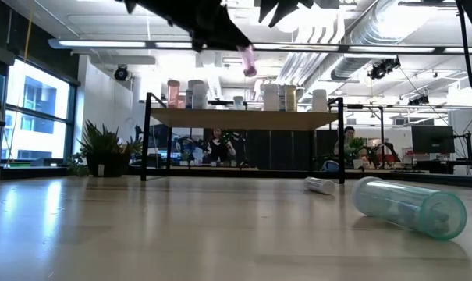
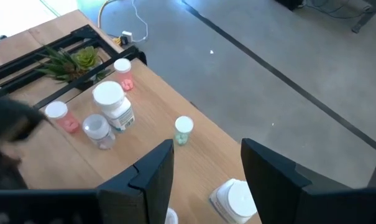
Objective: Pick and place medicine bottles onto shelf by color
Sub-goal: Put the pink pill bottle on the shelf
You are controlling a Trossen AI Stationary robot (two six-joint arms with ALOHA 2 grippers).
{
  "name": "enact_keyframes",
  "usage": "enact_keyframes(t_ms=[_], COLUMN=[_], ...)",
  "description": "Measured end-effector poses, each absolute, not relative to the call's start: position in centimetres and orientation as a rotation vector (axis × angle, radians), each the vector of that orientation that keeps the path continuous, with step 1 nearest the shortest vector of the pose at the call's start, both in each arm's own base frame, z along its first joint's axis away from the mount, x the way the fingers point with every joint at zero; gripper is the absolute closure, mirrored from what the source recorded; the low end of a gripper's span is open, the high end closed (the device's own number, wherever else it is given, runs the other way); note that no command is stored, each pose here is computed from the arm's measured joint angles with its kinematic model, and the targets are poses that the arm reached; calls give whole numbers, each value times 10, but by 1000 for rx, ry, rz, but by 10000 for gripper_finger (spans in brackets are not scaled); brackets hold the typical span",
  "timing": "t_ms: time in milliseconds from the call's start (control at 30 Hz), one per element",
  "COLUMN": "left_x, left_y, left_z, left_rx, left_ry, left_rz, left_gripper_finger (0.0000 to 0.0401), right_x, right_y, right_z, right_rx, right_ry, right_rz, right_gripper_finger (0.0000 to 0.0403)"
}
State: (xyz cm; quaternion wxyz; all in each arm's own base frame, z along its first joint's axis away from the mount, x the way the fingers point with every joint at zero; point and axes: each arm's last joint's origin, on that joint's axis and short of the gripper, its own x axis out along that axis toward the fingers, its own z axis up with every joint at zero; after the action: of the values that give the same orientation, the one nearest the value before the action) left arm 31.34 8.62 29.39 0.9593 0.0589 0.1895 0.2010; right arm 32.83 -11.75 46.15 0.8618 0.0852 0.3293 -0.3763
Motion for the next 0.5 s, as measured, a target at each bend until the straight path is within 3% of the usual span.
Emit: enact_keyframes(t_ms=[333, 500], left_x=[291, 289], left_y=[109, 120], left_z=[346, 355], left_rx=[109, 54], left_ry=[444, 445], left_rz=[574, 618], left_gripper_finger=[280, 280], right_x=[330, 330], right_y=[-119, -120], right_z=[464, 465], right_rx=[180, 197], right_ry=[643, 627], right_rz=[-837, -843], right_gripper_finger=[224, 224])
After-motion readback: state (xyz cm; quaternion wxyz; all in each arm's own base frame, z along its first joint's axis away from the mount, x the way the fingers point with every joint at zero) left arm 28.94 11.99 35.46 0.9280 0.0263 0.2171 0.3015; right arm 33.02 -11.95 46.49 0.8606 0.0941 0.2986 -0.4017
